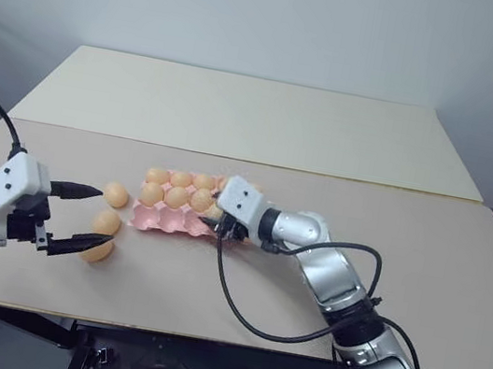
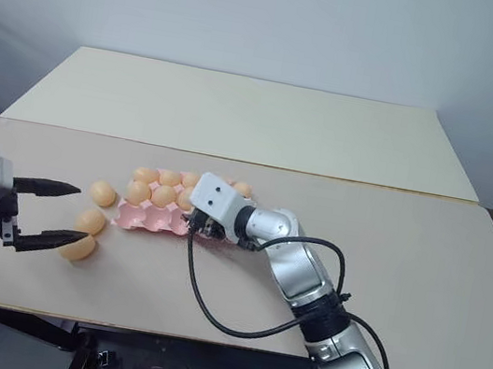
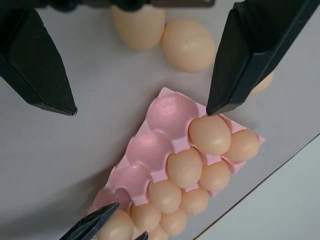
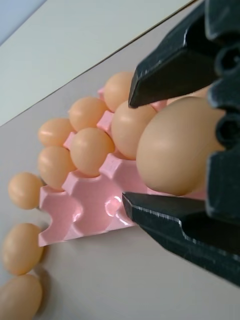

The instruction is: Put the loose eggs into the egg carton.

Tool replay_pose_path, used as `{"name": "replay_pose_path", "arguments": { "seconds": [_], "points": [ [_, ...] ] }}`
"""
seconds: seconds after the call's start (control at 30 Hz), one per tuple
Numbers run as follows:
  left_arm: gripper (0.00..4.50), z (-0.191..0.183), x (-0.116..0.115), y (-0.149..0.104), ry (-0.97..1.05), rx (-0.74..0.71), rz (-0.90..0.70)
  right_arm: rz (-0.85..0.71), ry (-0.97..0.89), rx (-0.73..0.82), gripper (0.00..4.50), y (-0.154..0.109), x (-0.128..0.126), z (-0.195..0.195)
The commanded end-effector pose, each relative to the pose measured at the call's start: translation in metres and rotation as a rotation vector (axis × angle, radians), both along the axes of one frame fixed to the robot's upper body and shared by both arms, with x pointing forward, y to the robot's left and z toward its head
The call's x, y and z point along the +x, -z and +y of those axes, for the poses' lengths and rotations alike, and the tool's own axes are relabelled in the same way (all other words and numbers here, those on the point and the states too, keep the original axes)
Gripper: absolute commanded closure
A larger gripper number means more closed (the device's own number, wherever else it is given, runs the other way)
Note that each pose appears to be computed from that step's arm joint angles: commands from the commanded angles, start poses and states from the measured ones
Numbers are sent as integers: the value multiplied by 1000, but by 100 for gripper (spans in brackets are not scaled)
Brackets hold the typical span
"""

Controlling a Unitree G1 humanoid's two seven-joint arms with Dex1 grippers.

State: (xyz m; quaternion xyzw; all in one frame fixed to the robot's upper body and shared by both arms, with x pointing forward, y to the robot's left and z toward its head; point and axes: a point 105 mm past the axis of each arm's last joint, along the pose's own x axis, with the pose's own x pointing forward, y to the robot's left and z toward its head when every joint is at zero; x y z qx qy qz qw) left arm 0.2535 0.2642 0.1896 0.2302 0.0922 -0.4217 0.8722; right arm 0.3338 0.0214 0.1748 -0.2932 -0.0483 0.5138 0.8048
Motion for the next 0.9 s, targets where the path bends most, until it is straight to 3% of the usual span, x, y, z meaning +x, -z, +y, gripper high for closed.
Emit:
{"name": "replay_pose_path", "arguments": {
  "seconds": [0.03, 0.4, 0.67, 0.9],
  "points": [
    [0, -1, -2, -9, 9, 8, -35, -76, -32, 39, 17, -21, -7, 2],
    [0, 2, -1, -9, -2, 6, -39, -100, -26, 18, 4, -24, -20, -19],
    [0, 38, -22, 3, -170, -7, -15, 55, -125, -51, 4, -23, -63, -75],
    [0, 61, -58, 19, -262, -46, 79, 112, -134, -115, 4, -28, -78, -111]
  ]
}}
